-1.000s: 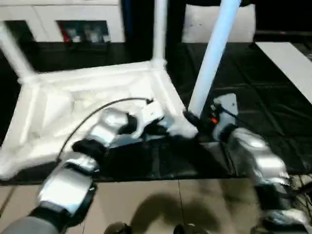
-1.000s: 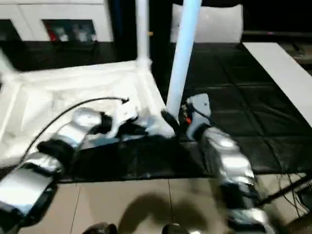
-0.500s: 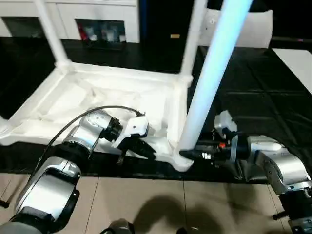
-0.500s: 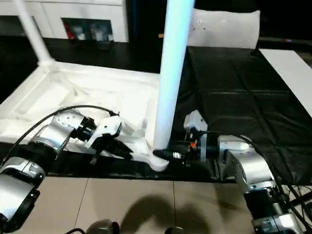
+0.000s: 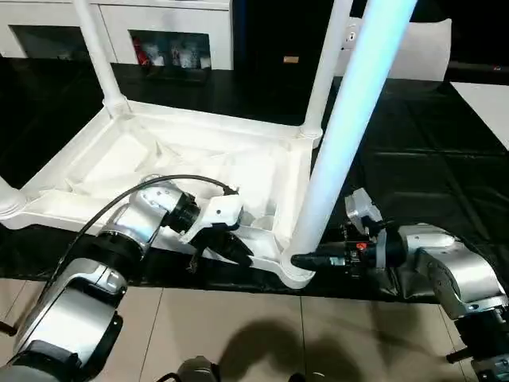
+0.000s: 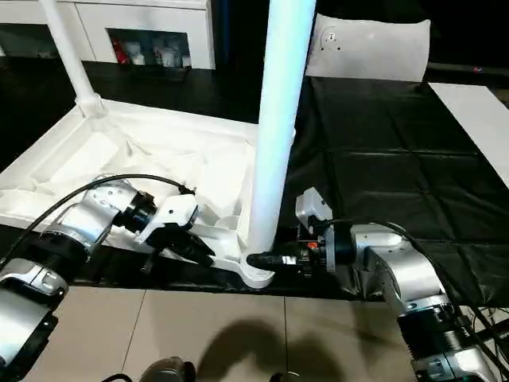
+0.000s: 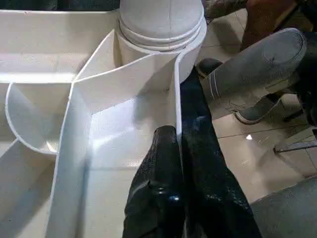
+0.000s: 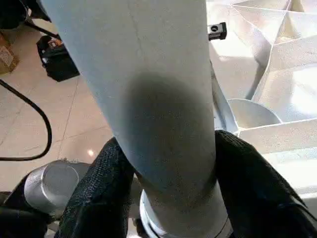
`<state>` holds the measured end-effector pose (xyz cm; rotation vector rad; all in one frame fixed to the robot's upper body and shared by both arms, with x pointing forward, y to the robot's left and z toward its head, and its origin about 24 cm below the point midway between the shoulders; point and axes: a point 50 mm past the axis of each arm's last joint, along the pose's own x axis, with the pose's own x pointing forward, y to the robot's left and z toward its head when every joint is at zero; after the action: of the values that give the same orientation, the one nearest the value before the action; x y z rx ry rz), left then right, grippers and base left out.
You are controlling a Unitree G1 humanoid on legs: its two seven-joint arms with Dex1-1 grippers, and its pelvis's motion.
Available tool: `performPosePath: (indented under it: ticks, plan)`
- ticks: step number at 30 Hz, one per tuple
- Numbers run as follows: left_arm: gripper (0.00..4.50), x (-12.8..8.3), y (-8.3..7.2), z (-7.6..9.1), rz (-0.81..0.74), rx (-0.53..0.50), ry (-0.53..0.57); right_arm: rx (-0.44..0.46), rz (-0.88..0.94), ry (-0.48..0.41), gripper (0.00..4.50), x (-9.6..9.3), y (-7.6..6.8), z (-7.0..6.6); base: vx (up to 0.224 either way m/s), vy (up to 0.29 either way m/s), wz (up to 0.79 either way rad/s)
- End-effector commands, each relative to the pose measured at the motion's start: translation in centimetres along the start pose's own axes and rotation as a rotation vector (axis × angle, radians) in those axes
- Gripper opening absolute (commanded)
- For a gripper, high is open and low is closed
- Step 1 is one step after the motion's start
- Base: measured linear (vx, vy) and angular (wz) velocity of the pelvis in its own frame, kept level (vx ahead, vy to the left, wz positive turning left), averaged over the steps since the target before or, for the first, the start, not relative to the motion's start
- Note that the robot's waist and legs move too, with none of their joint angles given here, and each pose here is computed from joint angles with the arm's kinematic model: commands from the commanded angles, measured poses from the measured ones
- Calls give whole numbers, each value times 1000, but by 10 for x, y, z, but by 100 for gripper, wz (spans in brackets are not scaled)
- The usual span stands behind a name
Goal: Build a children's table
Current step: Rotate leg to tighten
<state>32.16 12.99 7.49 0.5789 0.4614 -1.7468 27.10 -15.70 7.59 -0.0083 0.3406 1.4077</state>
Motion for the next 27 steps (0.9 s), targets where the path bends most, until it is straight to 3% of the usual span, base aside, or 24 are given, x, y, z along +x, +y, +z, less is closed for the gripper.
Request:
performPosePath:
  ticks: [1, 7, 9, 10, 14, 16, 19, 23, 25, 27]
  plan:
    - [0, 7, -3, 8, -71, 38, -11, 11, 20, -17, 209, 1, 3, 3, 0, 0, 0]
    - [0, 10, 1, 11, -18, -14, -71, 47, -73, -91, 206, 7, 3, 3, 0, 0, 0]
    - [0, 15, 7, 11, 59, -38, -78, 49, -234, -107, 206, 13, -6, 1, 0, 0, 0]
    - [0, 21, 13, 12, 146, -70, -77, 84, -402, -132, 206, 19, -17, 0, 0, 0, 0]
    - [0, 29, 25, 18, 270, -143, -114, 152, -581, -162, 202, 28, -29, 0, 0, 0, 0]
    - [0, 36, 38, 29, 402, -208, -155, 228, -736, -183, 202, 40, -39, 1, 0, 0, 0]
    - [0, 38, 52, 37, 569, -281, -180, 286, -867, -190, 202, 54, -49, 4, 0, 0, 0]
    - [0, 37, 60, 42, 653, -301, -188, 308, -924, -216, 202, 64, -55, 12, 0, 0, 0]
    - [0, 37, 60, 45, 652, -287, -179, 287, -935, -238, 258, 67, -56, 18, 0, 0, 0]
    - [0, 36, 59, 44, 645, -274, -167, 272, -936, -258, 272, 67, -56, 22, 0, 0, 0]
